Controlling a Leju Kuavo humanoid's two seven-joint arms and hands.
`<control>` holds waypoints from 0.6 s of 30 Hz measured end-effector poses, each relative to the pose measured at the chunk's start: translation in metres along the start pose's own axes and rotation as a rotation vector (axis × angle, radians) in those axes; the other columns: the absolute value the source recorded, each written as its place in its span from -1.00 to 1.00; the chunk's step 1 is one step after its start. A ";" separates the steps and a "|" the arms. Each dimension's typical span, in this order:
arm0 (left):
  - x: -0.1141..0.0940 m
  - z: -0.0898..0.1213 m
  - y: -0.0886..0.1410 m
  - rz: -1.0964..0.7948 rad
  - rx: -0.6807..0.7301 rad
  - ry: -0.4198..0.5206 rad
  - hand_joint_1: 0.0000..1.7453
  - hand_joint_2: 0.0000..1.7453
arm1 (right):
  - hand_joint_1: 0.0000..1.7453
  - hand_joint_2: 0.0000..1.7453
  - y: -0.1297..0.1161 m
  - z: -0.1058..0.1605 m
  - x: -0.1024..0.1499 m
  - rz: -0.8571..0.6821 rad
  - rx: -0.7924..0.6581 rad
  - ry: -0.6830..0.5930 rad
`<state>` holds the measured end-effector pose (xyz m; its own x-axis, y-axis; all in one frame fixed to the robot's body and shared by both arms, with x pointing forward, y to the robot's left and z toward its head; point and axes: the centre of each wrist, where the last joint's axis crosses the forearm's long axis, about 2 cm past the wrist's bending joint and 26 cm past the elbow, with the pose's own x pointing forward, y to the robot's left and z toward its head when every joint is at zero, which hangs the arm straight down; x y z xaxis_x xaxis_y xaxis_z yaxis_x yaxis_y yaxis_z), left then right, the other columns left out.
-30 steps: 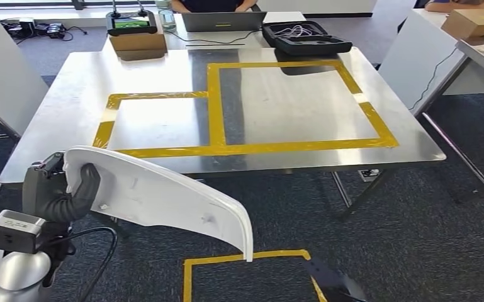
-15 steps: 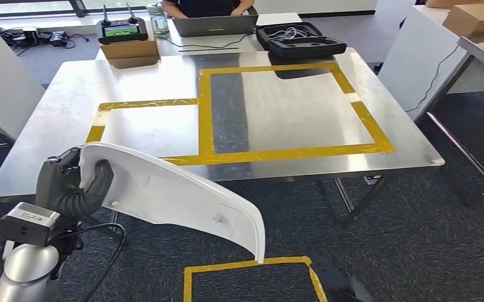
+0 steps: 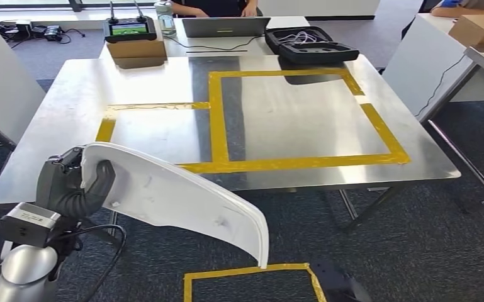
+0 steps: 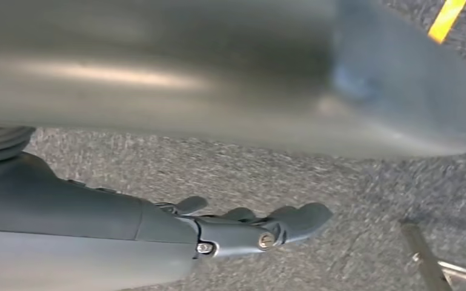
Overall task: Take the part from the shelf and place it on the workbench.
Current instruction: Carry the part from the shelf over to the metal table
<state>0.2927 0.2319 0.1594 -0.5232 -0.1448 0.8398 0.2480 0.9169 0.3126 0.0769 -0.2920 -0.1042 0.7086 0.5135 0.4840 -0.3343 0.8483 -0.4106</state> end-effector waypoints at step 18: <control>0.007 0.010 -0.004 -0.004 0.002 -0.003 1.00 1.00 | -1.00 -1.00 0.000 0.000 -0.001 0.003 0.021 0.004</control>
<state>0.2797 0.2311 0.1594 -0.5267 -0.1475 0.8372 0.2439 0.9172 0.3150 0.0762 -0.2921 -0.1045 0.7100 0.5159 0.4793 -0.3496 0.8491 -0.3961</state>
